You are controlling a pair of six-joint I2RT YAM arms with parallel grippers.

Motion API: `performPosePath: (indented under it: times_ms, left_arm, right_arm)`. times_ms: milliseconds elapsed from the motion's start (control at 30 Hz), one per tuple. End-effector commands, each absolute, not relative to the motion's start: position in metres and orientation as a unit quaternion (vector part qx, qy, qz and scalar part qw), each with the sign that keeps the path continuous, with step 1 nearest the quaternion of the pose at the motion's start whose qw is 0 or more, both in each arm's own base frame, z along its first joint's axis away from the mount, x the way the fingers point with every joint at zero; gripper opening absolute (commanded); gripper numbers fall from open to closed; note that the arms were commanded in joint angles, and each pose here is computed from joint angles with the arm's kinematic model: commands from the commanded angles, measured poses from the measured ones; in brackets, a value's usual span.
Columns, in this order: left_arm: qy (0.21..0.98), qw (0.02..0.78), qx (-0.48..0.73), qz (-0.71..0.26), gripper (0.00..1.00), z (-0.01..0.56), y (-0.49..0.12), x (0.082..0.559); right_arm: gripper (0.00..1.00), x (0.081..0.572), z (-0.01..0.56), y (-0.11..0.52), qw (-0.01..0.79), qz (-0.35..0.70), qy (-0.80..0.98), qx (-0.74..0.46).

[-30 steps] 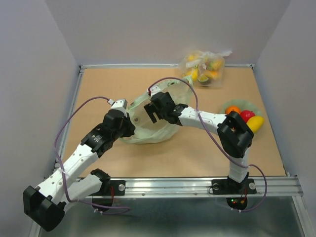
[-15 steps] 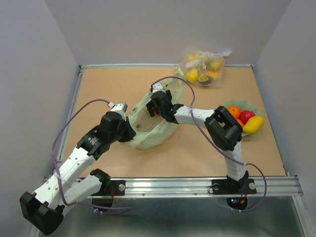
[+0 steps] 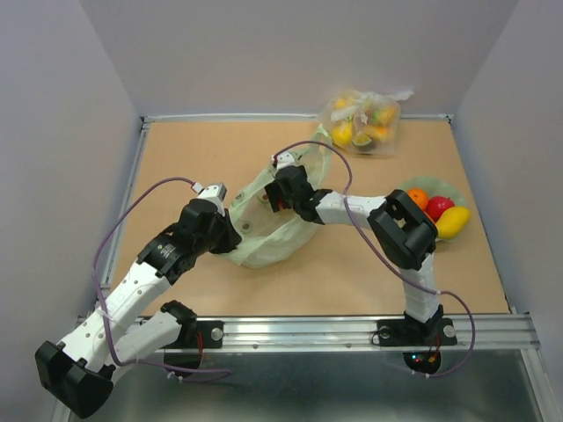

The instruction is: Untie the knot of the plastic bag and take out the fruit

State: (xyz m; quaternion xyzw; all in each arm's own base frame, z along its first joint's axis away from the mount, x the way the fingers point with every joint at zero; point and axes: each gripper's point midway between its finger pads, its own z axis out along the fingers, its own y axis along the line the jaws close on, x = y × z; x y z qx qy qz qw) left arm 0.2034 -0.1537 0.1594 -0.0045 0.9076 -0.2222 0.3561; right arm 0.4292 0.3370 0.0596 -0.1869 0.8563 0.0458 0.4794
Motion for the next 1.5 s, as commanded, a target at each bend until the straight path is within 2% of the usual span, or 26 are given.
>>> performPosePath:
  times_ms: [0, 167, 400, 600, 733, 900, 1200, 1367, 1467]
  left_arm:
    - [0.898, 0.385, -0.022, -0.212, 0.0, 0.17, -0.149, 0.215]
    - [0.895, 0.399, -0.045, -0.194, 0.0, 0.161, -0.144, 0.225]
    - [0.886, 0.43, -0.074, -0.159, 0.0, 0.16, -0.136, 0.249]
    - [0.881, 0.458, -0.081, -0.089, 0.0, 0.155, -0.119, 0.271]
    - [0.887, 0.454, -0.082, -0.024, 0.0, 0.137, -0.102, 0.288]
    - [0.885, 0.456, -0.098, 0.001, 0.0, 0.135, -0.076, 0.314]
    - [0.87, 0.48, -0.111, -0.005, 0.0, 0.137, -0.057, 0.324]
    - [0.869, 0.483, -0.103, -0.013, 0.0, 0.134, -0.059, 0.321]
    - [0.866, 0.49, -0.1, -0.018, 0.0, 0.139, -0.061, 0.323]
  right_arm:
    - [0.0, 0.423, 0.118, 0.343, 0.52, 0.105, 0.827, -0.186]
    - [0.0, 0.385, 0.167, 0.357, 0.521, 0.201, 0.797, -0.231]
    - [0.0, 0.312, 0.222, 0.383, 0.476, 0.368, 0.736, -0.311]
    - [0.01, 0.285, 0.26, 0.365, 0.478, 0.392, 0.724, -0.306]
    - [0.0, 0.285, 0.269, 0.32, 0.51, 0.317, 0.752, -0.271]
    - [0.0, 0.283, 0.282, 0.271, 0.54, 0.251, 0.772, -0.223]
    - [0.0, 0.316, 0.282, 0.099, 0.59, -0.009, 0.807, -0.007]
    - [0.0, 0.329, 0.263, 0.006, 0.564, -0.129, 0.809, 0.104]
    - [0.0, 0.334, 0.236, -0.028, 0.529, -0.148, 0.821, 0.154]
